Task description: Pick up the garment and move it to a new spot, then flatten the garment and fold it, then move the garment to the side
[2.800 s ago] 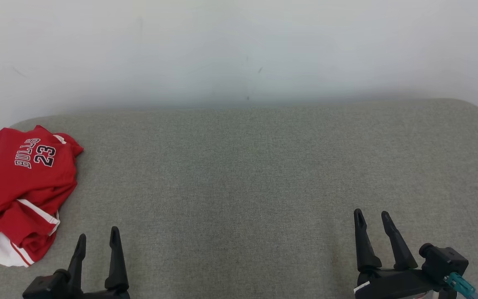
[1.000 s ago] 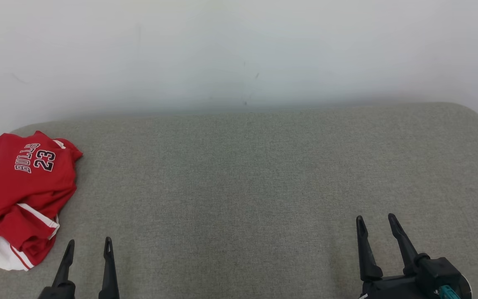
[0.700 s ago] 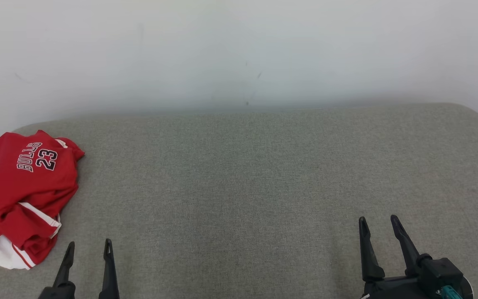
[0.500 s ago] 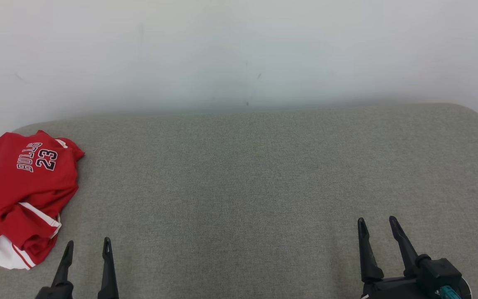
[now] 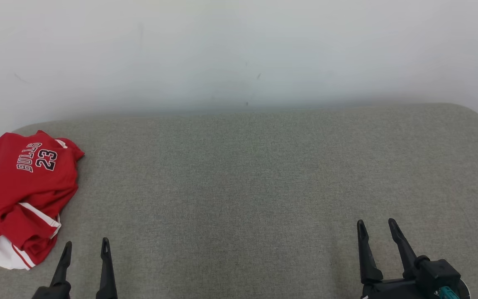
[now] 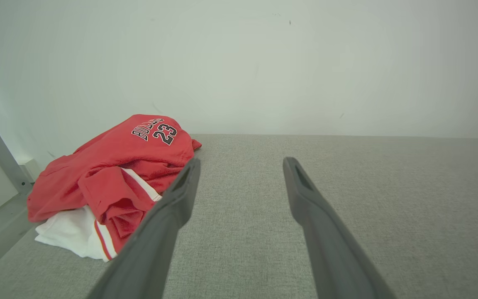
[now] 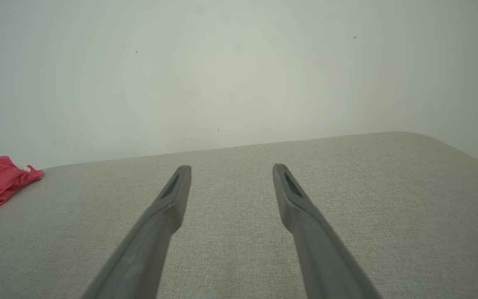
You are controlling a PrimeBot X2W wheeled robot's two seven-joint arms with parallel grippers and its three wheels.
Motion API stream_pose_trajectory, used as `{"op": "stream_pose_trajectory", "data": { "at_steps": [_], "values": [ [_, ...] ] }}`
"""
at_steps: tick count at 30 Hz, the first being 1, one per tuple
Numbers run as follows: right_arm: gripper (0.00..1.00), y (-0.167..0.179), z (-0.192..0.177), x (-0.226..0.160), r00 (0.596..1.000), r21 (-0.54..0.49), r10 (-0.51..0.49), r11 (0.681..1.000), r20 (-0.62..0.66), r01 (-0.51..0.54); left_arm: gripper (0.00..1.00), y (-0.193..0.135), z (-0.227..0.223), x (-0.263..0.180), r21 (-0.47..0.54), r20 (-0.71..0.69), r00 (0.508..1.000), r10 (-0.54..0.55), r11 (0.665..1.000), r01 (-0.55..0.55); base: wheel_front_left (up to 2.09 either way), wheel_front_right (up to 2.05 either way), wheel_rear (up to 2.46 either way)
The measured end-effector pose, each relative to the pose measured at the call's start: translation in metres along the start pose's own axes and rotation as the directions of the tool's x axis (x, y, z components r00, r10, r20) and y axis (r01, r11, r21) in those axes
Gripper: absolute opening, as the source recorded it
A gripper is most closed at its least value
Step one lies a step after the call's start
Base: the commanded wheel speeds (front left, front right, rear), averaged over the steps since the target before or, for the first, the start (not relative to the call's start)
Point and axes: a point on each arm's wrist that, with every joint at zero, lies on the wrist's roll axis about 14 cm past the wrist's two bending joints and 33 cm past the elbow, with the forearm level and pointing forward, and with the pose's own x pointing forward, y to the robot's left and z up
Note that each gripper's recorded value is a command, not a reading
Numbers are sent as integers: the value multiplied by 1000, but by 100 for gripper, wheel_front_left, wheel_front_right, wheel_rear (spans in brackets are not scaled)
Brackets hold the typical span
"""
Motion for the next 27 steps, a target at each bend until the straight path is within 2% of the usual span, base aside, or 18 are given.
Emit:
{"op": "stream_pose_trajectory", "data": {
  "at_steps": [17,27],
  "values": [
    [100,7,-3,4,1000,2,23,1000,-7,-23,100,6,3,-5,-3,0,1000,22,1000,-22,0,0,0],
    [100,37,-10,19,993,12,114,993,-30,-114,100,36,0,-24,6,-9,992,124,992,-124,0,0,0]
  ]
}}
